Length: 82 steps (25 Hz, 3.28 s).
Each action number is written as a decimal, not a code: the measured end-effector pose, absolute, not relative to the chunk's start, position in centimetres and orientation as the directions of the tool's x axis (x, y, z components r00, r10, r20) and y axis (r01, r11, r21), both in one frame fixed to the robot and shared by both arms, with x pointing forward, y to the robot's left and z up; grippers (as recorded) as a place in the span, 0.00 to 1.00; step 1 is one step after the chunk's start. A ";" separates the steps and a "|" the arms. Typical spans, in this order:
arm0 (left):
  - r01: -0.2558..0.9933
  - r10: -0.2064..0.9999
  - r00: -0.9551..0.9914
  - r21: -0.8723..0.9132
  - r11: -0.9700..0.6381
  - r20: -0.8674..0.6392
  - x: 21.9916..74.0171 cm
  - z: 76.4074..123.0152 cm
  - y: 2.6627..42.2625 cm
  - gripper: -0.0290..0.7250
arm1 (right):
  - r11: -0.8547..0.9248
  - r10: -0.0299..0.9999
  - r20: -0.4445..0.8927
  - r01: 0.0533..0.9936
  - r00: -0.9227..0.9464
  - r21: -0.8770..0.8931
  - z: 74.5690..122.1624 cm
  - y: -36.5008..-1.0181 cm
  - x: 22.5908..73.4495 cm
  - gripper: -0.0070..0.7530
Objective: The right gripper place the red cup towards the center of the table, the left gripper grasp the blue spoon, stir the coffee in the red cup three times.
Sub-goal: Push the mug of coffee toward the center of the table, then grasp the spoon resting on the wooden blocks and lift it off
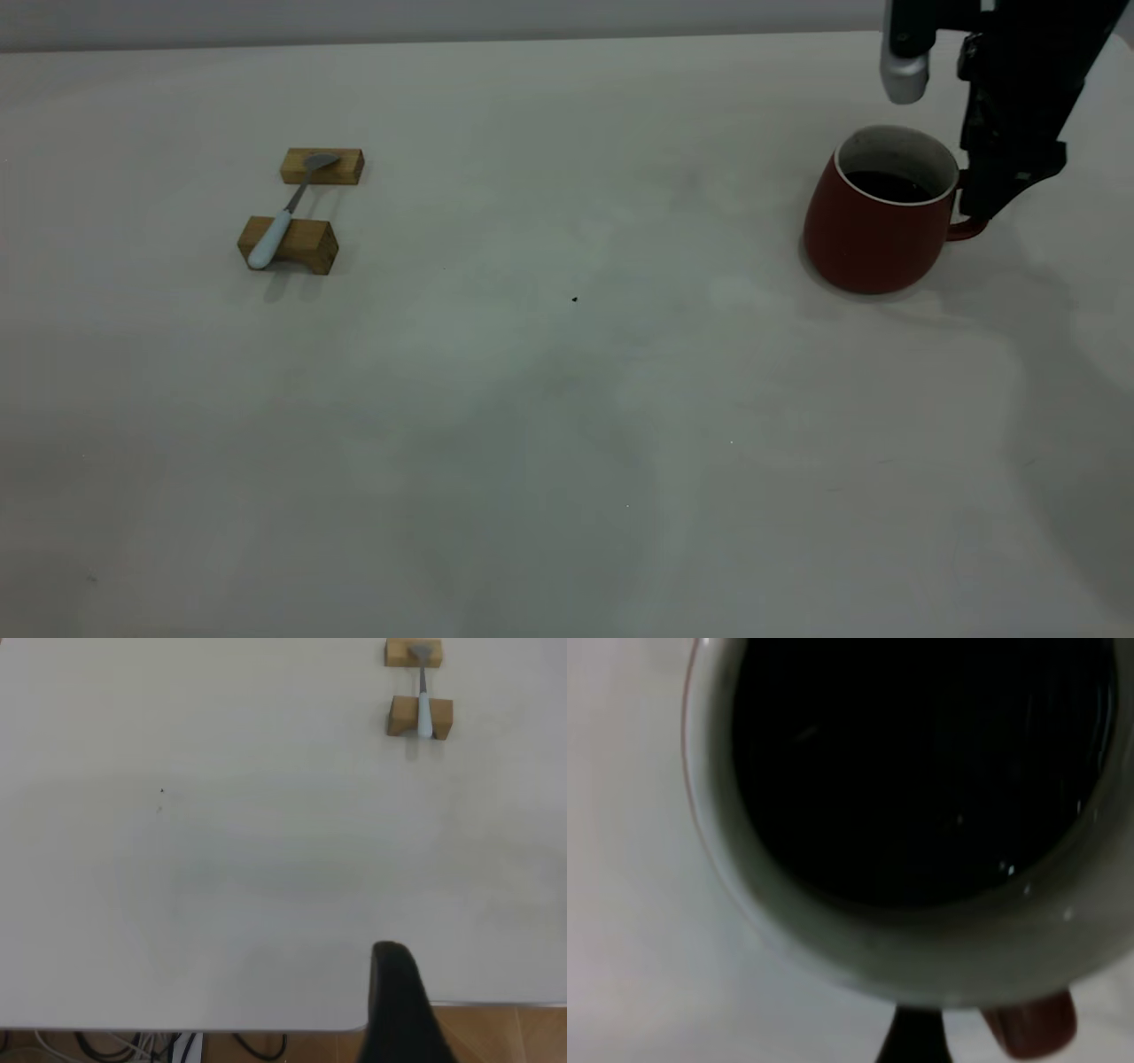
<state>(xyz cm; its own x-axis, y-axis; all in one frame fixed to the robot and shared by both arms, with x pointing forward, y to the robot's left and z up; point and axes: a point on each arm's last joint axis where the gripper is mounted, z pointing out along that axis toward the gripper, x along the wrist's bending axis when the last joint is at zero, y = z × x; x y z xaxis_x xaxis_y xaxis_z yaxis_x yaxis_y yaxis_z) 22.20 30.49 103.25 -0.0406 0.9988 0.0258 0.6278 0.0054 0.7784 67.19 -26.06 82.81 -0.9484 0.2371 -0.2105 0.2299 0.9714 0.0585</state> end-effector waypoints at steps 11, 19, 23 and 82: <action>0.628 0.999 -0.041 0.778 0.005 0.026 22.2 103.3 30.5 0.75 | 0.982 0.185 -0.179 0.177 -0.966 0.063 81.3 -23.2 66.6 0.77; 0.628 0.999 -0.041 0.778 0.005 0.026 22.2 103.3 30.5 0.75 | 0.983 0.165 -0.214 0.144 -0.963 0.113 81.4 -20.0 66.5 0.75; 0.628 0.999 -0.041 0.778 0.005 0.026 22.2 103.3 30.5 0.75 | 0.982 0.155 -0.230 0.124 -0.961 0.143 81.5 -17.9 66.2 0.75; 0.628 0.999 -0.041 0.778 0.005 0.026 22.2 103.3 30.5 0.75 | 0.382 0.895 -0.069 0.678 -0.440 0.628 115.0 -27.0 33.7 0.79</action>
<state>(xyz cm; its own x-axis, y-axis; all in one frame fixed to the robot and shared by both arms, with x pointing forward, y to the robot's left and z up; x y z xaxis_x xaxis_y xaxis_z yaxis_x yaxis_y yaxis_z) 22.20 30.49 103.25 -0.0406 0.9988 0.0258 0.6278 0.0054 0.7784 33.75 -27.00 114.98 -0.4400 0.8953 -0.0694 0.6780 0.3819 0.6280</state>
